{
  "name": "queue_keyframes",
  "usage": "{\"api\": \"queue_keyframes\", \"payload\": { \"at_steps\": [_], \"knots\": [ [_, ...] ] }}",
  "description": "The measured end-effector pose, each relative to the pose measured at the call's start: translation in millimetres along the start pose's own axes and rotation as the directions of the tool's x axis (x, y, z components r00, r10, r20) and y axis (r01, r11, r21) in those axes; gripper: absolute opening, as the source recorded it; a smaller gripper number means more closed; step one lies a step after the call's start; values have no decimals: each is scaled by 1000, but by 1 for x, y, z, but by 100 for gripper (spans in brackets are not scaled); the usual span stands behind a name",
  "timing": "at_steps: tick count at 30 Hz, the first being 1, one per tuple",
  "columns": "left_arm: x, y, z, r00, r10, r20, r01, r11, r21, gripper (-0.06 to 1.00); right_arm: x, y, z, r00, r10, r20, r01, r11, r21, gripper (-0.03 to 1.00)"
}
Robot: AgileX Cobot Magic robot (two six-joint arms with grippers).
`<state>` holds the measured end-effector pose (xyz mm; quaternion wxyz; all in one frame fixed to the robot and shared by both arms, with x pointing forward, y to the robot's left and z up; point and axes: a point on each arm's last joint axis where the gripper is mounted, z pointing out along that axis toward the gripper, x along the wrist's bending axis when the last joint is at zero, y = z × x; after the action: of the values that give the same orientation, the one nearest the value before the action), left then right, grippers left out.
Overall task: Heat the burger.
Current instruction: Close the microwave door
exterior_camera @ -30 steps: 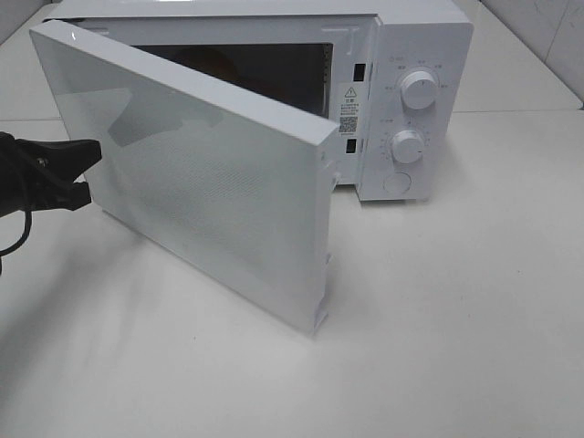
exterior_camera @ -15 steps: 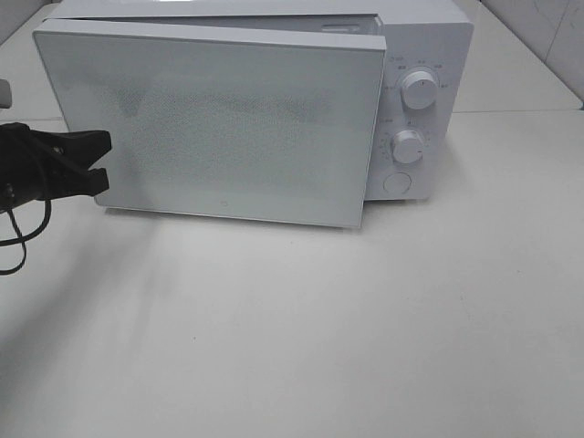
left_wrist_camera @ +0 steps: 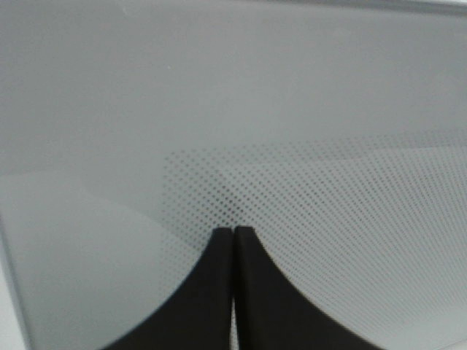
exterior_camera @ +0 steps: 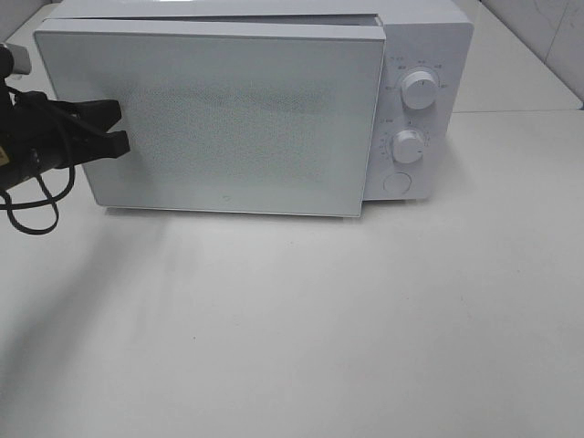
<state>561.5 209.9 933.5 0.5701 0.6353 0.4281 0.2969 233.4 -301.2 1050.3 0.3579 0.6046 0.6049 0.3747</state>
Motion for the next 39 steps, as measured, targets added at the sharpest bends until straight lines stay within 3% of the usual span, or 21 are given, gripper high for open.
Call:
{"api": "queue_keyframes", "payload": {
  "at_steps": [12,27,36,39],
  "knots": [
    [-8,-15,15,999,17,47,-20,998,56,0,0,0,0,1000,0,0,0,1000,0,47],
    [-22,-14,21,999,40,11,-40,998,51,0,0,0,0,1000,0,0,0,1000,0,47],
    [-46,-13,38,993,93,73,-96,994,43,0,0,0,0,1000,0,0,0,1000,0,47],
    [-54,-13,46,991,114,65,-116,993,28,0,0,0,0,1000,0,0,0,1000,0,47]
  ]
}}
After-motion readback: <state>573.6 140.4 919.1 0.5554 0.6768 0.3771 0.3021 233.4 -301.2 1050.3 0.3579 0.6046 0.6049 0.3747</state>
